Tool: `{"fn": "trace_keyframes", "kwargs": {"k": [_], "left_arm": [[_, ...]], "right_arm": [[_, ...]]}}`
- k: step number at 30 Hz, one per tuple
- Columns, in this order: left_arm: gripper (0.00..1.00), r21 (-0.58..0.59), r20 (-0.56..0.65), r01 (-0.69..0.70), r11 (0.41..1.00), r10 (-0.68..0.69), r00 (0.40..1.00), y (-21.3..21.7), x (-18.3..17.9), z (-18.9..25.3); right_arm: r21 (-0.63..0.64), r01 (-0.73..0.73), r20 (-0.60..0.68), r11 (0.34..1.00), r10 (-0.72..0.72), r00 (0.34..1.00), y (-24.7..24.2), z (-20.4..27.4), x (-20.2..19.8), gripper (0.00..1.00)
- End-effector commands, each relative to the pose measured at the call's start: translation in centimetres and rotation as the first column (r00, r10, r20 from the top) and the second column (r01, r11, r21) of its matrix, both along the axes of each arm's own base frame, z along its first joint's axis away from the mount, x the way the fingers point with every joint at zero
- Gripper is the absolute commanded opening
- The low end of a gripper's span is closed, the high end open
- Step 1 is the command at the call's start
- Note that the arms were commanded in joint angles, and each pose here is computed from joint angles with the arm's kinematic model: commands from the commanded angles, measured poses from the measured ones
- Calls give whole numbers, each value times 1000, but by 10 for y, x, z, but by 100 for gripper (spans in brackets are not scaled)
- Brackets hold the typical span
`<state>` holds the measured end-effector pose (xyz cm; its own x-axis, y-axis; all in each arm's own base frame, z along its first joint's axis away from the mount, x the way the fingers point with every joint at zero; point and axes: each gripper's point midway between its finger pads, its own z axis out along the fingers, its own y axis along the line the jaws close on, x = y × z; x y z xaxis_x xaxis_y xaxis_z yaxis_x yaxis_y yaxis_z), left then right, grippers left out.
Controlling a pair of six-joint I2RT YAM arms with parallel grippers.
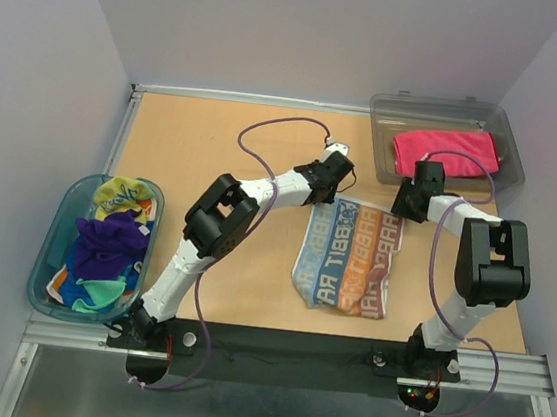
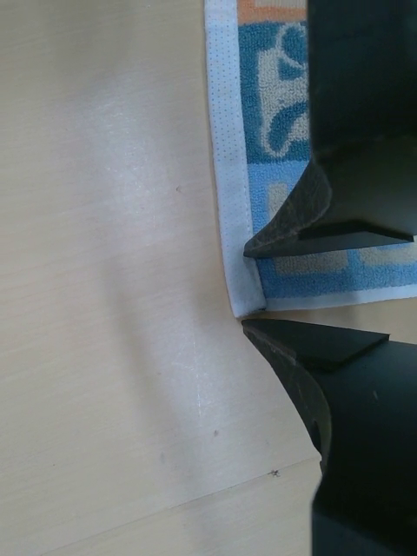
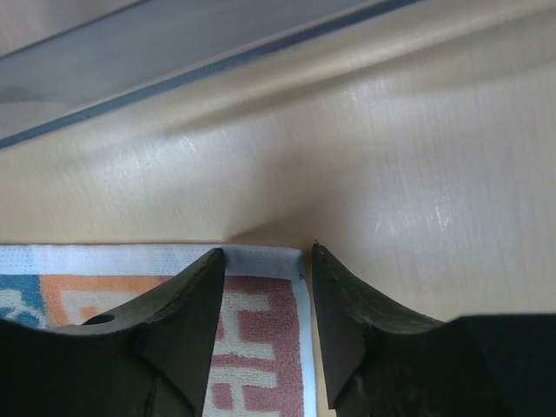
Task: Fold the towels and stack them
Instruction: Flatten out the crumpled towel
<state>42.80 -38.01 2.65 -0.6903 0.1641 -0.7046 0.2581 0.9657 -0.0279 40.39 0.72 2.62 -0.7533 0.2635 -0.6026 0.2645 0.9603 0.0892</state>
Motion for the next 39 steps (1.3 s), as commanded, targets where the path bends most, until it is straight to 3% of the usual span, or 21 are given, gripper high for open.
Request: {"fn": "trace_keyframes", "kwargs": {"k": [1,4,5,7,8,9,10,13,21,27,32,37,39], "left_arm": [[40,136,-204,17,991,12,979,32,-40,-61],[26,122,-210,6,992,20,977,35,-42,-60],[26,122,-210,5,993,21,977,36,-43,-60],[19,115,-207,-4,993,28,978,38,-44,-58],[16,113,-206,-10,994,33,978,40,-44,-58],[13,114,-205,-10,993,34,978,41,-44,-58],[11,114,-206,-15,993,39,978,43,-45,-58],[8,110,-203,-33,993,55,978,50,-49,-57],[0,113,-137,-138,984,153,979,91,-50,-29],[0,107,51,-245,964,241,969,124,-31,47],[0,-4,244,-269,963,262,934,137,-24,150],[0,-121,463,-256,959,282,840,151,-38,273],[0,-104,537,-270,957,282,795,161,-50,306]], "right_arm": [[32,-6,-69,999,8,998,4,-22,-16,44],[61,-49,-71,997,53,996,11,-22,-18,38],[70,-55,-71,996,60,996,13,-21,-19,37],[72,-84,-66,994,89,994,17,-19,-19,28],[90,-110,-60,990,116,991,23,-18,-19,18],[88,-115,-60,989,120,991,24,-18,-19,18],[104,-135,-56,985,141,988,30,-16,-20,10],[123,-188,-47,974,195,980,46,-14,-21,2],[126,-328,50,936,324,945,100,21,-9,1],[104,-393,284,914,351,892,121,114,19,1],[50,-424,485,904,349,802,124,208,27,0],[-52,-406,667,913,334,666,113,311,14,1],[-88,-401,708,912,341,618,109,338,5,0]]}}
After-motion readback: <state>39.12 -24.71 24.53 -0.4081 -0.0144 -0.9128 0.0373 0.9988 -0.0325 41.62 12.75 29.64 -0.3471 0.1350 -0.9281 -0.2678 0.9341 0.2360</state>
